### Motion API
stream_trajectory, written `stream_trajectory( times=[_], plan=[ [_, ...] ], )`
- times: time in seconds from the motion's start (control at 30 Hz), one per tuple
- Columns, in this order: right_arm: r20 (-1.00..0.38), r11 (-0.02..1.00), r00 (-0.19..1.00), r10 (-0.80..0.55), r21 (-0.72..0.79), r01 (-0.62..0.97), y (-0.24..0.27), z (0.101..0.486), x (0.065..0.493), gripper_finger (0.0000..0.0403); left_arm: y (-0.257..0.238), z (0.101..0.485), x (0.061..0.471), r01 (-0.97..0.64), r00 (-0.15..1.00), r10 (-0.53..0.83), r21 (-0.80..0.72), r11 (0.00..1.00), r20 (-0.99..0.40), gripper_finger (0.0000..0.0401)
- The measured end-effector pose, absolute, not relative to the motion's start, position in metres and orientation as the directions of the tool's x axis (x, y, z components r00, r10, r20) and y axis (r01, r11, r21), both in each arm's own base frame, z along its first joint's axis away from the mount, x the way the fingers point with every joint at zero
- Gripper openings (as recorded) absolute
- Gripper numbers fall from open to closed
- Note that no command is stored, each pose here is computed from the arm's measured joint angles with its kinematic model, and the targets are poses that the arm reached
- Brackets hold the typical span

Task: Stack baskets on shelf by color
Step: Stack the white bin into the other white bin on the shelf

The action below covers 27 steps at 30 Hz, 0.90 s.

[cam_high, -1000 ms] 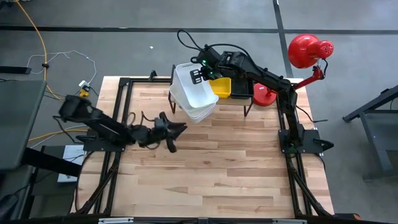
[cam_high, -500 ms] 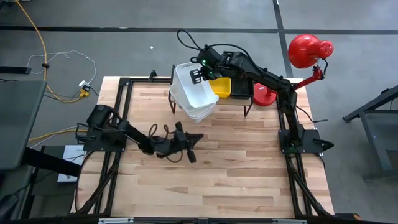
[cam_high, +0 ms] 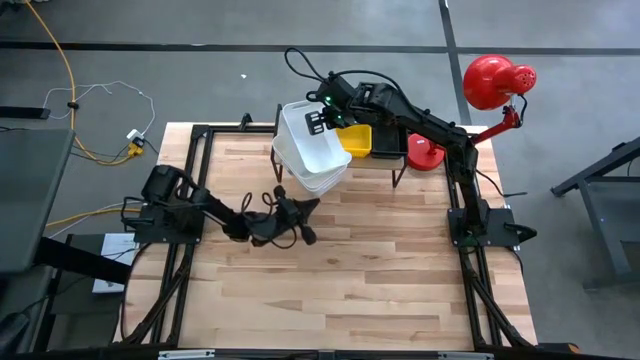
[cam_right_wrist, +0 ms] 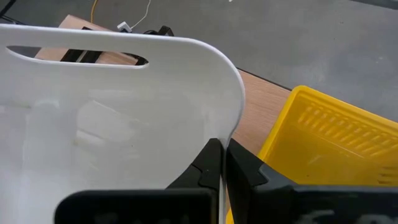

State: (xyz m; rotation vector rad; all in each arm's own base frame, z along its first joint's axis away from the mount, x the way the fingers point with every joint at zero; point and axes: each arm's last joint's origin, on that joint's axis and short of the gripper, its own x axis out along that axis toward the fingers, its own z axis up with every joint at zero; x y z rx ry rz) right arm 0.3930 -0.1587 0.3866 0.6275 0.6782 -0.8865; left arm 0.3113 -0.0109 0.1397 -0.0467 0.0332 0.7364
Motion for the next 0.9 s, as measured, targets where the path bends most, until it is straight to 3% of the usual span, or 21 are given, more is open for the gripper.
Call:
stream_trajectory(
  times=[0.9],
  plan=[
    [-0.750,0.550,0.531,-0.395,0.270,0.790,-0.146,0.395,0.394,0.0000,0.021,0.150,0.241,-0.740,0.672,0.739,-0.096,0.666,-0.045,0.0000]
  ],
)
